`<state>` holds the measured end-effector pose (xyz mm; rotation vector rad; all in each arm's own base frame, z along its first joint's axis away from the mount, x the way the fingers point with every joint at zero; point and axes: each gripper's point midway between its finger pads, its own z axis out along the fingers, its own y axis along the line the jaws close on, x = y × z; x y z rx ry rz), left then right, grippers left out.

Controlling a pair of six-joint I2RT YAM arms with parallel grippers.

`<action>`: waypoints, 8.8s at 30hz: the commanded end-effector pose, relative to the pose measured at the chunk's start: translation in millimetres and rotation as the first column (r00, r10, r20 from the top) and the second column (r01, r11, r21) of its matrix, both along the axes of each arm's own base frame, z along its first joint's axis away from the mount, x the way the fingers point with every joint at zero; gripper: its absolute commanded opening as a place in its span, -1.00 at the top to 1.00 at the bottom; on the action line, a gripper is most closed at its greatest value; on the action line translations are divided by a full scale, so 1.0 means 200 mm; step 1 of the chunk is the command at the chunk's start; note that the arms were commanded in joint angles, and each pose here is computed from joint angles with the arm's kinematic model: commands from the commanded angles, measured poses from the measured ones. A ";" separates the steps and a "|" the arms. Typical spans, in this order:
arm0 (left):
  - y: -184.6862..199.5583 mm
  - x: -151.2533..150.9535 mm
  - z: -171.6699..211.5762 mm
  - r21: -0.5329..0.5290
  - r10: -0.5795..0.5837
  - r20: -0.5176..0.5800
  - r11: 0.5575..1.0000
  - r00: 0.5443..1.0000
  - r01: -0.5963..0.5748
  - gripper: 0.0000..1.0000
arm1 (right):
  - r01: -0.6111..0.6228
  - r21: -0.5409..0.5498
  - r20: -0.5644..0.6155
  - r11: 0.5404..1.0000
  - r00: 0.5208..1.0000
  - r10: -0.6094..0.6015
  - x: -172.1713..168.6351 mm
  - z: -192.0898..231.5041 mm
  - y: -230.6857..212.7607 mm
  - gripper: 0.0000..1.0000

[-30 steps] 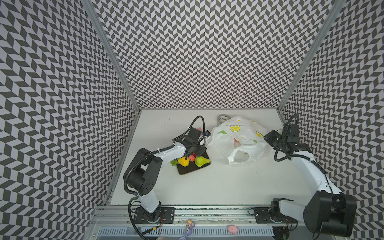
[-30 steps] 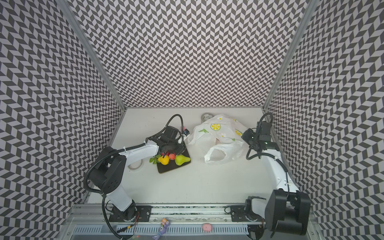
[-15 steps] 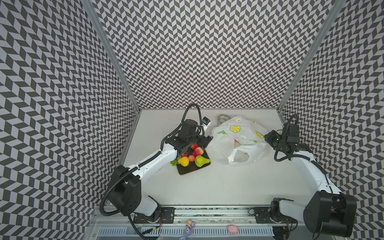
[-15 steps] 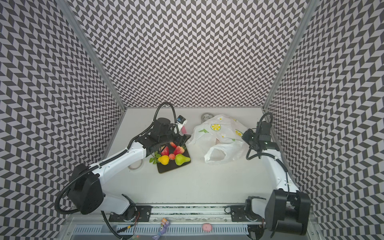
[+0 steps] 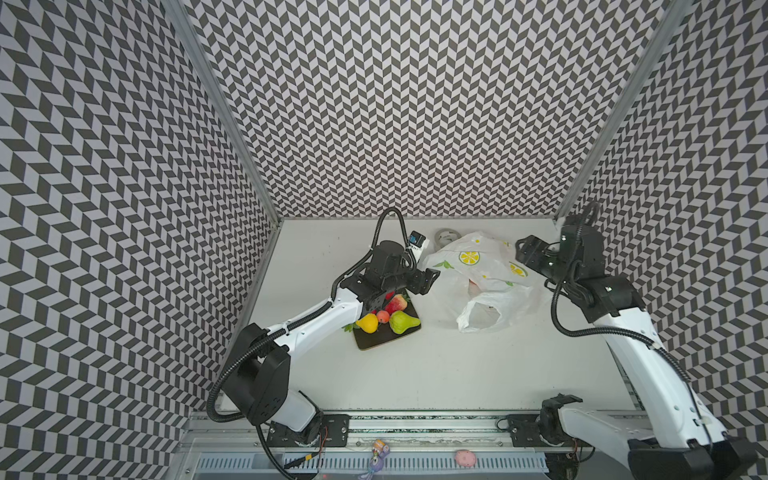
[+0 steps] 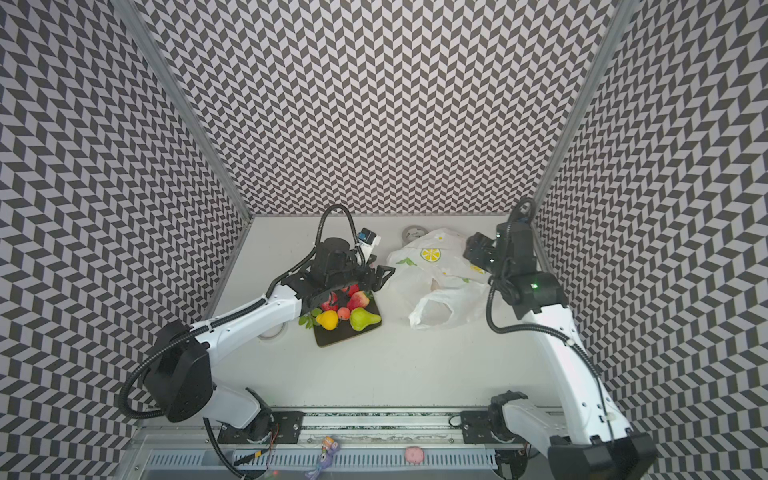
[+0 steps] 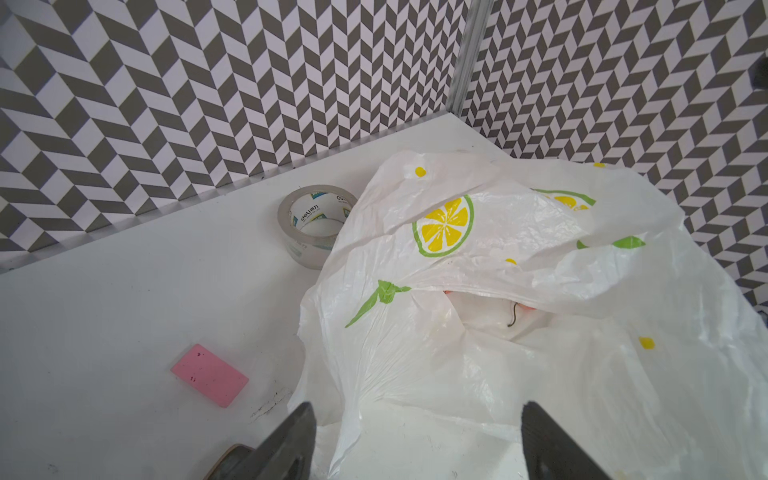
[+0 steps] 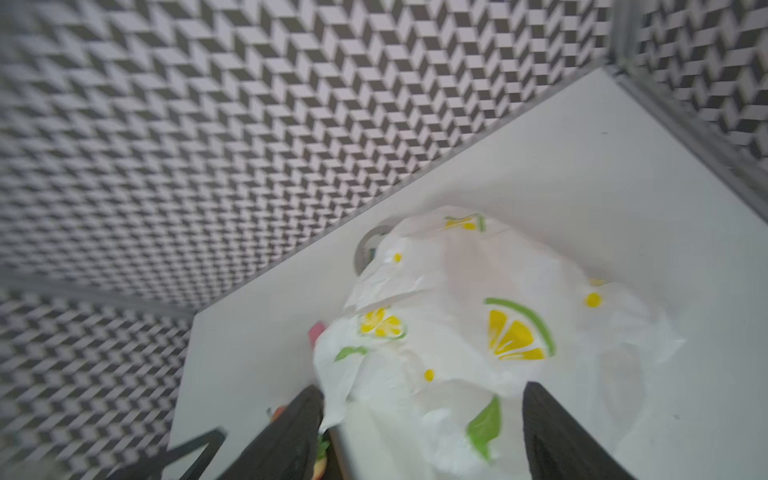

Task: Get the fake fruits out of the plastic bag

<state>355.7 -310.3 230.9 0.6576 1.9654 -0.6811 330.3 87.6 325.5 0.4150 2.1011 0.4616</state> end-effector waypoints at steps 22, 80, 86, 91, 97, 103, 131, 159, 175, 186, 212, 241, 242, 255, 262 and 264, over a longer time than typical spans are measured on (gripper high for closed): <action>0.09 0.18 -0.13 -0.015 0.149 -0.109 0.988 0.983 -0.152 -0.54 | -0.123 -0.236 -0.321 0.964 0.946 0.042 -0.45 -0.62 0.63 -0.22; -0.40 0.17 -0.24 -0.051 -0.066 -0.170 0.997 0.983 0.058 0.72 | -0.130 -0.093 -0.297 0.987 0.950 0.097 -0.11 -0.51 0.31 -0.07; -0.26 0.10 -0.35 0.068 0.024 -0.240 0.998 0.970 -0.008 -0.43 | -0.046 -0.207 -0.315 0.977 0.949 -0.022 0.03 -0.51 0.05 -0.37; -0.31 0.00 -0.47 0.063 -0.035 -0.316 0.996 0.948 0.058 -0.95 | 0.148 -0.332 -0.268 0.932 0.932 -0.244 0.06 -0.44 -0.33 -0.63; -0.37 0.05 -0.49 0.065 -0.053 -0.297 0.995 0.953 0.075 -0.85 | 0.377 -0.175 -0.157 0.910 0.901 -0.404 0.36 -0.44 -0.76 -0.76; -0.35 0.11 -0.58 0.113 -0.017 -0.270 0.992 0.963 0.049 -0.45 | 0.402 -0.133 -0.186 0.906 0.887 -0.421 0.61 -0.61 -1.00 -0.84; -0.38 0.16 -0.43 0.024 -0.053 -0.178 0.998 0.983 0.058 1.00 | 0.223 0.127 -0.241 0.966 0.952 -0.188 0.63 -0.60 -0.83 1.00; -0.36 0.16 -0.42 0.027 -0.049 -0.161 0.998 0.986 0.054 1.00 | 0.404 0.066 -0.377 0.913 0.857 -0.352 0.37 -0.84 -0.85 -0.88; -0.29 0.17 -0.38 0.007 -0.024 -0.154 1.000 0.988 0.025 1.00 | 0.217 0.248 -0.146 0.944 0.972 -0.185 0.55 -0.29 -0.63 1.00; -0.32 0.17 -0.41 -0.018 -0.042 -0.178 0.999 0.983 0.040 1.00 | 0.031 0.214 0.014 0.976 0.999 -0.035 0.42 0.16 -0.23 1.00; -0.43 0.04 -0.47 -0.037 -0.108 -0.231 0.994 0.967 0.102 1.00 | 0.418 -0.033 -0.005 0.908 0.908 -0.418 0.27 -0.06 -0.86 -0.40; -0.41 0.00 -0.51 -0.064 -0.095 -0.292 0.995 0.952 0.079 1.00 | 0.009 -0.110 -0.345 0.994 0.937 -0.047 0.08 -1.02 0.45 -0.14; -0.41 0.00 -0.52 -0.065 -0.094 -0.297 0.995 0.950 0.078 1.00 | 0.017 -0.115 -0.342 0.993 0.938 -0.056 0.10 -1.05 0.46 -0.17; -0.41 -0.01 -0.52 -0.066 -0.098 -0.306 0.995 0.947 0.081 1.00 | 0.090 -0.217 -0.327 0.972 0.932 -0.159 0.29 -1.25 0.34 -0.19; -0.42 0.00 -0.53 -0.063 -0.101 -0.309 0.994 0.946 0.086 1.00 | 0.057 -0.206 -0.361 0.977 0.923 -0.130 0.34 -1.35 0.35 -0.18; -0.42 0.00 -0.53 -0.062 -0.100 -0.309 0.994 0.946 0.085 1.00 | 0.044 -0.205 -0.373 0.978 0.920 -0.119 0.34 -1.38 0.36 -0.16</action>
